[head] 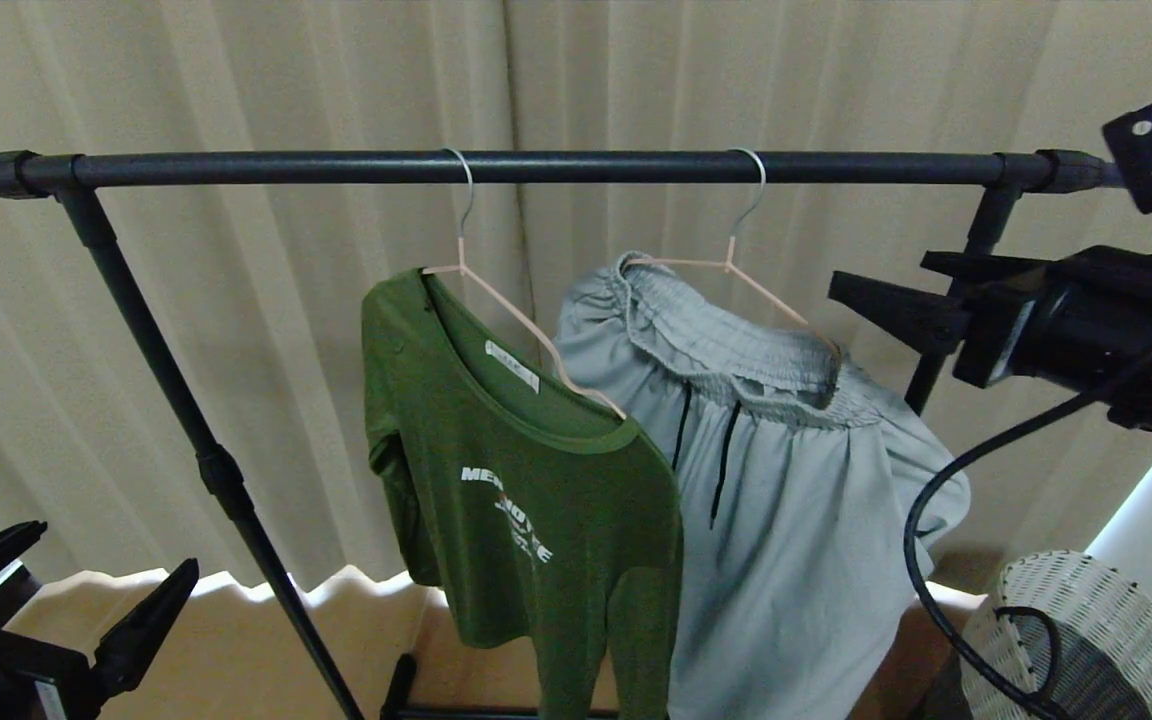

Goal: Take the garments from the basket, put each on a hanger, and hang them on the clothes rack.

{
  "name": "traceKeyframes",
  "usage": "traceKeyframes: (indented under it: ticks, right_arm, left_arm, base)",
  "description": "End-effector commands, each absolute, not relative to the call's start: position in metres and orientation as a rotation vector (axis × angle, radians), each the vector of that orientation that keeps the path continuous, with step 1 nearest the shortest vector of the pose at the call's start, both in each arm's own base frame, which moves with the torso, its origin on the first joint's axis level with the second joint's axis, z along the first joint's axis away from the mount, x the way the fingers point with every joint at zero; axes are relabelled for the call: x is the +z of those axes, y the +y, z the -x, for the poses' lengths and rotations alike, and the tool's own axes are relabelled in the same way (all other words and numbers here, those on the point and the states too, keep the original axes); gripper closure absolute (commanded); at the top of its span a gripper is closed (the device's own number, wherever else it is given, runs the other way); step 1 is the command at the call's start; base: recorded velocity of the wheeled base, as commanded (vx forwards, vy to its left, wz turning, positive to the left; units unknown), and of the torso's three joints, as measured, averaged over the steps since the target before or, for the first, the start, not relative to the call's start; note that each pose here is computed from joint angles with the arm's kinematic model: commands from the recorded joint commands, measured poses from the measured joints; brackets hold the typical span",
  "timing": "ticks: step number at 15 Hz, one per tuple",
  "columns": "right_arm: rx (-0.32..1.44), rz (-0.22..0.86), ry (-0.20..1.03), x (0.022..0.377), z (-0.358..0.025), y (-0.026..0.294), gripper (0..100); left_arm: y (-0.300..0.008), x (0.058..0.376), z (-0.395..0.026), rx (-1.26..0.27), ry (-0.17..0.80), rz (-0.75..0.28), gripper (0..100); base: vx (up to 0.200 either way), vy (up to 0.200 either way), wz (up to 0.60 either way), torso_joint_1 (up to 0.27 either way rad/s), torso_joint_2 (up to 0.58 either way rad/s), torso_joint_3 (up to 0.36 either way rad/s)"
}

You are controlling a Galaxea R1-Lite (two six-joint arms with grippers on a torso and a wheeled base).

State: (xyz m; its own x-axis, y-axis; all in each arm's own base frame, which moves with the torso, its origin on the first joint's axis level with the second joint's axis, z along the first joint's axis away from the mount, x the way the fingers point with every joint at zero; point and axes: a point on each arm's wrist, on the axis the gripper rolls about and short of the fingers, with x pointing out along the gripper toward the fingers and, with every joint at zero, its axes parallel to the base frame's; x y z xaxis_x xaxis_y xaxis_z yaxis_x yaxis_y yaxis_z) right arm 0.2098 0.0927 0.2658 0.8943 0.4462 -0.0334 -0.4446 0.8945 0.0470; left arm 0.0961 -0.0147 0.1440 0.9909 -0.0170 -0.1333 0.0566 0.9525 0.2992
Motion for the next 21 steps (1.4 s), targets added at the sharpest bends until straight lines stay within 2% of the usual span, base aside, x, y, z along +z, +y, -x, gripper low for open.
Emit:
traceKeyframes:
  ticks: [1, 4, 6, 8, 10, 12, 13, 15, 18, 19, 21]
  right_arm:
    - [0.379, -0.022, -0.001, 0.271, -0.164, 0.059, 0]
    - [0.254, 0.032, 0.112, 0.251, -0.108, 0.025, 0]
    - [0.134, 0.035, 0.212, 0.236, -0.075, 0.010, 0]
    - [-0.021, 0.034, 0.333, 0.216, -0.044, 0.000, 0]
    - [-0.107, 0.020, 0.366, 0.192, -0.022, -0.002, 0]
    - [-0.215, 0.012, 0.378, 0.161, -0.006, -0.003, 0]
    - [-0.247, 0.007, 0.370, 0.149, 0.002, -0.002, 0]
    - [-0.303, -0.002, 0.326, 0.125, 0.019, 0.001, 0]
    - [-0.324, -0.004, 0.243, 0.098, 0.034, 0.005, 0]
    - [-0.346, -0.039, 0.230, 0.093, 0.031, 0.005, 0]
    - [-0.332, -0.050, 0.195, 0.090, 0.027, 0.005, 0]
  left_arm:
    - [-0.012, 0.146, -0.085, -0.028, 0.077, -0.286, 0]
    - [-0.006, 0.147, -0.059, 0.011, -0.015, -0.250, 0]
    - [0.001, 0.149, -0.041, 0.107, -0.014, -0.251, 0]
    - [0.004, 0.153, -0.015, 0.182, 0.018, -0.244, 0]
    - [0.003, 0.146, 0.016, 0.218, 0.091, -0.214, 0]
    - [0.000, 0.135, 0.043, 0.250, 0.143, -0.161, 0]
    - [0.000, 0.132, 0.046, 0.265, 0.138, -0.124, 0]
    - [0.000, 0.127, 0.041, 0.266, 0.105, 0.012, 0]
    - [0.001, 0.103, 0.028, 0.266, 0.121, 0.010, 0]
    - [0.001, 0.093, 0.023, 0.241, 0.118, 0.000, 0]
    - [0.000, 0.094, 0.022, 0.164, 0.112, -0.002, 0]
  base:
    - [0.000, 0.000, 0.00, 0.000, 0.00, 0.000]
    - [0.000, 0.000, 0.00, 0.000, 0.00, 0.000]
    - [0.000, 0.000, 0.00, 0.000, 0.00, 0.000]
    - [0.000, 0.000, 0.00, 0.000, 0.00, 0.000]
    - [0.000, 0.000, 0.00, 0.000, 0.00, 0.000]
    - [0.000, 0.000, 0.00, 0.000, 0.00, 0.000]
    - [0.000, 0.000, 0.00, 0.000, 0.00, 0.000]
    - [0.000, 0.000, 0.00, 0.000, 0.00, 0.000]
    - [0.000, 0.000, 0.00, 0.000, 0.00, 0.000]
    - [0.000, 0.000, 0.00, 0.000, 0.00, 0.000]
    - [0.000, 0.000, 0.00, 0.000, 0.00, 0.000]
